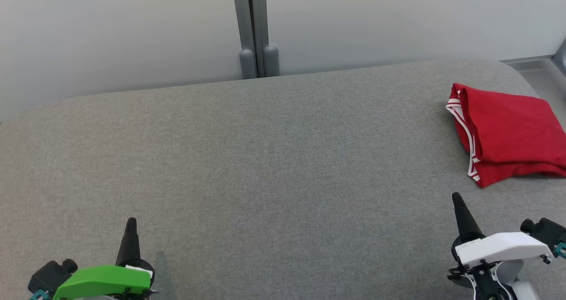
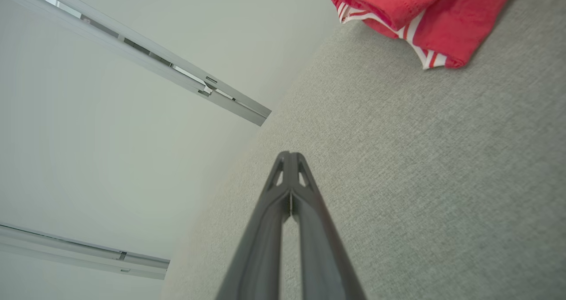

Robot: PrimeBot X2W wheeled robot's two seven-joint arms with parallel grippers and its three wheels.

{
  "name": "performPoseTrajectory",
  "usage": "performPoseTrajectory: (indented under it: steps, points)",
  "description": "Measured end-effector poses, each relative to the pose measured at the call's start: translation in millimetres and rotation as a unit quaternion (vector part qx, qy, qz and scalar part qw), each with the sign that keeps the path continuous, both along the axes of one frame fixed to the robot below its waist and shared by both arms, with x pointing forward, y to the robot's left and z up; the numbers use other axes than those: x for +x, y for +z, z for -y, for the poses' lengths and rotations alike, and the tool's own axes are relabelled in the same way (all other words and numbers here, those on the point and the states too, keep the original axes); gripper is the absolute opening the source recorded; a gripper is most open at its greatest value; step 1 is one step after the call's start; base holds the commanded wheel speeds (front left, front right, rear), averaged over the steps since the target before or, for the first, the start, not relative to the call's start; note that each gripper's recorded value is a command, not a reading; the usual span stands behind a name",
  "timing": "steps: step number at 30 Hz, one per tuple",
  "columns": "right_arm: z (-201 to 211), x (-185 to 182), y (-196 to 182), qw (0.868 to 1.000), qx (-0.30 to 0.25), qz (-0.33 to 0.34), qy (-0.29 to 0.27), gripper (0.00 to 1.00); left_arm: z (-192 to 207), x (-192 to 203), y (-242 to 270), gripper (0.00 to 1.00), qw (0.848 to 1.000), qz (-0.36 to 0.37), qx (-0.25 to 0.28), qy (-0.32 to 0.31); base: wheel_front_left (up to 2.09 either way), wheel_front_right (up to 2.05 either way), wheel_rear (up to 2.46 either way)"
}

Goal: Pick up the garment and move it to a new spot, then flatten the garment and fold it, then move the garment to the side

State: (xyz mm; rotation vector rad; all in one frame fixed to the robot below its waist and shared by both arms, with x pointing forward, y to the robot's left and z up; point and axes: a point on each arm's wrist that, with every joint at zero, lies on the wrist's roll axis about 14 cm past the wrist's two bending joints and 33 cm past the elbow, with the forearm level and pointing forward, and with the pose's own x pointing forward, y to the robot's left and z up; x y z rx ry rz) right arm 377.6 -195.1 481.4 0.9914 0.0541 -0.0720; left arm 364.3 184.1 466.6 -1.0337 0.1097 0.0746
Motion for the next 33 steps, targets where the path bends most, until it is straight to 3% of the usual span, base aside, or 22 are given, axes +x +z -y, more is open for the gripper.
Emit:
performPoseTrajectory:
  steps: [33]
  points:
    - [2.9,4.6,9.0,0.987,0.158,0.013,-0.003,0.0,-7.4,12.1,16.0,0.0,0.989,0.021,-0.147,0.012,0.0,0.0,0.0]
